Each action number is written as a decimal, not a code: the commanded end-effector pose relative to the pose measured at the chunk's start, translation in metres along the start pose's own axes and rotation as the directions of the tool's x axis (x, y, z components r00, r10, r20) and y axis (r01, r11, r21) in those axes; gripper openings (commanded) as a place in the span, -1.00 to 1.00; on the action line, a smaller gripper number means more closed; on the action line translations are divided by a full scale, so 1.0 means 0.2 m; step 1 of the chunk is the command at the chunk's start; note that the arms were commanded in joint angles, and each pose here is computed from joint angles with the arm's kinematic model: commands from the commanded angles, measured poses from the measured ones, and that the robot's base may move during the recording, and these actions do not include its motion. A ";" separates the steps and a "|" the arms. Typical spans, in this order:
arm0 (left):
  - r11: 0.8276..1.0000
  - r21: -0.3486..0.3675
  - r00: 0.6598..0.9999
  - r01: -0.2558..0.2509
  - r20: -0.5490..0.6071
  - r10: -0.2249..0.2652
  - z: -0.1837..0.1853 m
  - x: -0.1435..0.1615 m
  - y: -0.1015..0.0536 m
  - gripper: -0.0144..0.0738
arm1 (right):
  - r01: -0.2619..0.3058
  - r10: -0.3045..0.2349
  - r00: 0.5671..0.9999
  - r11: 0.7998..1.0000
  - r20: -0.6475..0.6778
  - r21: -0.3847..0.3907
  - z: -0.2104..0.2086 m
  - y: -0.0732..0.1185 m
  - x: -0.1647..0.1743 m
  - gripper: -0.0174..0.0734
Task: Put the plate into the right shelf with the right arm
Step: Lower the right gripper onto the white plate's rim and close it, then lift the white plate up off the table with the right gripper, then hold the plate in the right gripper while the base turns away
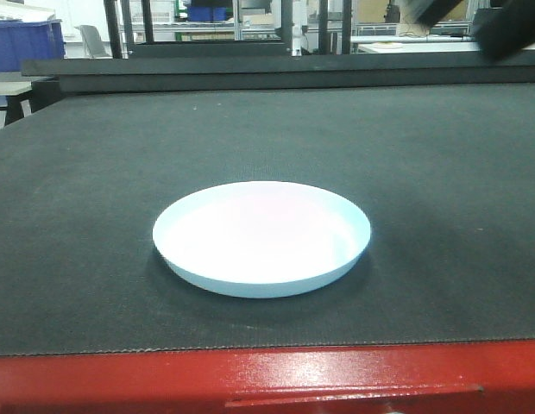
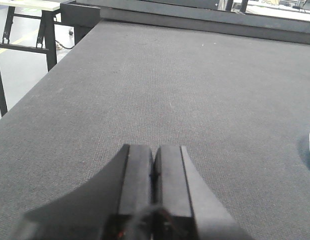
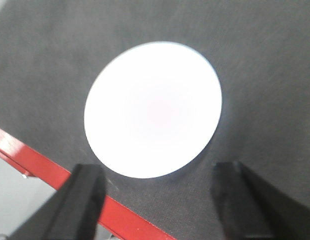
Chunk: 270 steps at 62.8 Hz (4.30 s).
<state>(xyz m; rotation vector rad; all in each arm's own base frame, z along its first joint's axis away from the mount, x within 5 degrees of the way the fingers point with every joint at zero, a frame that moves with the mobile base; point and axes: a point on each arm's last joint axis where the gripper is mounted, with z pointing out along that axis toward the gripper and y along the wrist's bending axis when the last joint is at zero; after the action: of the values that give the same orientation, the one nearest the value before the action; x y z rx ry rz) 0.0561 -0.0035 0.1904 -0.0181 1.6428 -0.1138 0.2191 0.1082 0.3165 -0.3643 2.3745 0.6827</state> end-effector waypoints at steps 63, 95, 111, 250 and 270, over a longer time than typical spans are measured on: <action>1.000 0.015 0.997 0.007 0.078 -0.009 0.00 -0.02 0.00 -0.78 | -0.074 0.079 0.957 0.997 -0.280 0.027 0.67 -0.18 -0.12 0.20; 1.000 0.015 0.997 0.007 0.078 -0.009 0.00 -0.02 0.00 -0.78 | -0.059 0.073 0.962 0.996 -0.262 0.060 0.72 -0.23 -0.12 0.13; 1.000 0.015 0.997 0.007 0.078 -0.009 0.00 -0.02 0.00 -0.78 | -0.051 0.068 0.961 0.996 -0.268 0.068 0.74 -0.24 -0.12 0.08; 1.000 0.015 0.997 0.007 0.078 -0.009 0.00 -0.02 0.00 -0.78 | 0.035 -0.269 0.437 0.958 0.858 0.283 -0.79 0.02 0.52 -0.49; 1.000 0.015 0.997 0.007 0.078 -0.009 0.00 -0.02 0.00 -0.78 | 0.035 -0.269 0.437 0.958 0.858 0.283 -0.79 0.02 0.52 -0.49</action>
<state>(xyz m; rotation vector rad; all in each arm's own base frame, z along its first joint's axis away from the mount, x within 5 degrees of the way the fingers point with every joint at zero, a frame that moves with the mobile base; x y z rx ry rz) 0.0561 -0.0035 0.1904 -0.0181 1.6428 -0.1138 0.0599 0.0200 0.3403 -0.1035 1.4192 0.3665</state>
